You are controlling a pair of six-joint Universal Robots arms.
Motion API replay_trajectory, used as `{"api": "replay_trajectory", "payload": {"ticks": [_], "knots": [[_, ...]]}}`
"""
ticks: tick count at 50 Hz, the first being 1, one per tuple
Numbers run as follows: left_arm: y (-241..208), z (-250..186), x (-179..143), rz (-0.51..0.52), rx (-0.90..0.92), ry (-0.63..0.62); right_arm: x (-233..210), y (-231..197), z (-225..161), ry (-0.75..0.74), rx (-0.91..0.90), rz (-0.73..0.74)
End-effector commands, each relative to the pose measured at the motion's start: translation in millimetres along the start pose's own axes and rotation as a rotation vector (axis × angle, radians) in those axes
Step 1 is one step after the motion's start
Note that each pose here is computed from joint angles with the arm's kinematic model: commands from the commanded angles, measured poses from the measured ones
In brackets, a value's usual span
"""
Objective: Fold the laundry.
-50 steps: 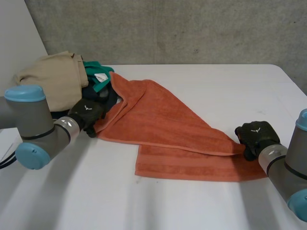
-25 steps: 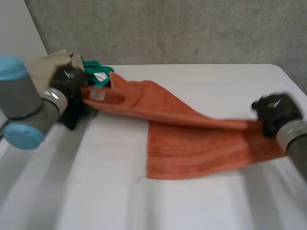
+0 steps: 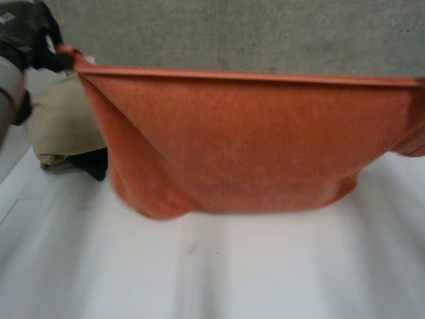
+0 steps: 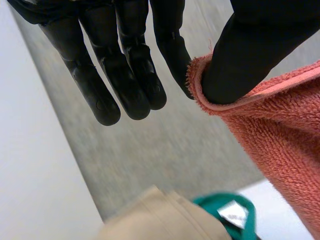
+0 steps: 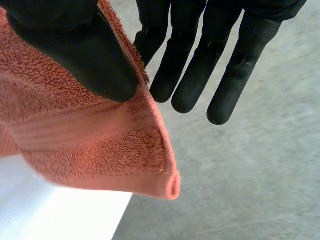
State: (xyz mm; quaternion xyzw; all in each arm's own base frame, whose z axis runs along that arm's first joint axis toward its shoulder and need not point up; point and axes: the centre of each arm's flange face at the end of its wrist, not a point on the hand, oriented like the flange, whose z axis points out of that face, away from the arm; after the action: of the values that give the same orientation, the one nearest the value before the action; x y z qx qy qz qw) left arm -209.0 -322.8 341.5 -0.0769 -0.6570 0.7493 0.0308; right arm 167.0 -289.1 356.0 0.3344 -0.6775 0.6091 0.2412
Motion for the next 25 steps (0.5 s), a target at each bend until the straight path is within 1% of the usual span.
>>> {"api": "replay_trajectory", "payload": {"ticks": [1, 2, 4, 5, 6, 8, 9, 10, 13, 14, 15, 17, 20, 24, 25], "knots": [[58, 53, 34, 0.026, -0.064, 0.024, -29, 8, 60, 0.022, 0.001, 0.004], [56, 67, 37, 0.035, -0.022, 0.022, -28, 2, 77, 0.09, 0.039, 0.021], [45, 81, 42, 0.038, 0.057, 0.02, -21, -9, 91, 0.185, 0.098, 0.042], [36, 88, 43, 0.035, 0.11, 0.012, -12, -23, 103, 0.288, 0.175, 0.067], [14, 100, 42, 0.018, 0.235, -0.009, -5, -31, 106, 0.342, 0.222, 0.084], [-8, 106, 43, 0.001, 0.36, -0.019, 9, -48, 111, 0.451, 0.328, 0.116], [-19, 108, 43, -0.01, 0.42, -0.027, 22, -63, 111, 0.55, 0.426, 0.147], [-37, 110, 42, -0.033, 0.536, -0.046, 27, -69, 112, 0.592, 0.473, 0.16], [-63, 108, 42, -0.068, 0.691, -0.07, 42, -89, 108, 0.717, 0.627, 0.205], [-79, 104, 40, -0.088, 0.766, -0.089, 44, -91, 107, 0.737, 0.651, 0.213], [-81, 102, 40, -0.094, 0.777, -0.095, 46, -93, 106, 0.751, 0.667, 0.219], [-83, 100, 38, -0.101, 0.775, -0.112, 46, -94, 106, 0.744, 0.687, 0.235], [-71, 97, 38, -0.103, 0.723, -0.127, 45, -92, 107, 0.724, 0.695, 0.267], [-39, 88, 39, -0.084, 0.599, -0.122, 23, -70, 115, 0.612, 0.626, 0.286], [-33, 85, 38, -0.081, 0.575, -0.12, 12, -59, 118, 0.553, 0.596, 0.279]]}}
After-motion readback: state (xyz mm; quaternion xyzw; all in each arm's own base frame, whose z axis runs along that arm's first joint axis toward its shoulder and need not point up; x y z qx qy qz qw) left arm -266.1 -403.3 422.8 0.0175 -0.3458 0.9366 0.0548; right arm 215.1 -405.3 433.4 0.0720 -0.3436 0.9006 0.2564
